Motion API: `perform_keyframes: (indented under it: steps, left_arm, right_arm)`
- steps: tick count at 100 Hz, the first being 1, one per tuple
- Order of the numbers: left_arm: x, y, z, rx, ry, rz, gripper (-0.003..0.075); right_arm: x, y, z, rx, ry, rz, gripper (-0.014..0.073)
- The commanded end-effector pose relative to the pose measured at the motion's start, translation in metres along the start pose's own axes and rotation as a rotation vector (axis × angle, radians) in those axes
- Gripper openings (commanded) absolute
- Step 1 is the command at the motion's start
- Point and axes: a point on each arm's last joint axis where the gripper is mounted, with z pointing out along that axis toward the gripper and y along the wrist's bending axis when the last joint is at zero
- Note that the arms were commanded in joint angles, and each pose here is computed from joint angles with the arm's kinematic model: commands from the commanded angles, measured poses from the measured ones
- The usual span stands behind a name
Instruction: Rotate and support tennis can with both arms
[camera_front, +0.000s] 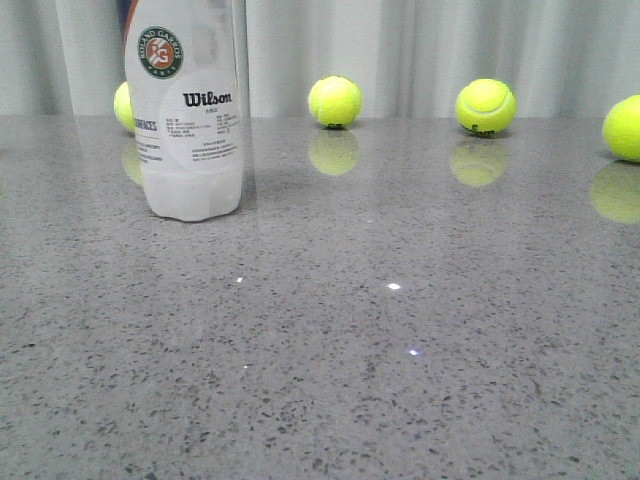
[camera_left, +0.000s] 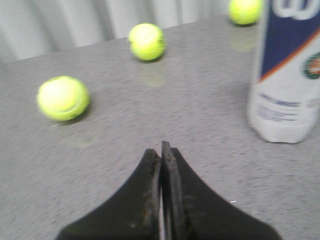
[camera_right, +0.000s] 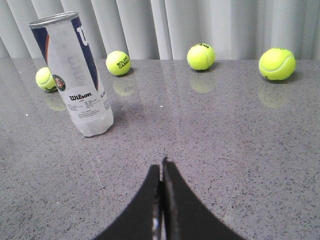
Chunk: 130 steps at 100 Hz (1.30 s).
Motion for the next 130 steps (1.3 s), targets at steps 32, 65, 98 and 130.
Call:
perform_keyframes:
  steps: [32, 65, 98, 130]
  left_arm:
    - [0.04, 0.003, -0.026, -0.179, -0.302, -0.074, -0.0019]
    - [0.11, -0.012, -0.025, -0.175, -0.32, -0.098, -0.0019]
    - [0.13, -0.016, -0.025, -0.175, -0.341, -0.104, -0.0018]
    - [0.13, -0.016, -0.025, -0.175, -0.341, -0.104, -0.0018]
  right_arm:
    - [-0.015, 0.003, -0.002, -0.009, -0.095, -0.02, -0.006]
    - [-0.015, 0.003, -0.002, -0.009, -0.095, -0.02, -0.006]
    - [-0.015, 0.003, -0.002, -0.009, -0.095, -0.02, -0.006]
    - [-0.015, 0.003, -0.002, -0.009, -0.095, -0.02, -0.006]
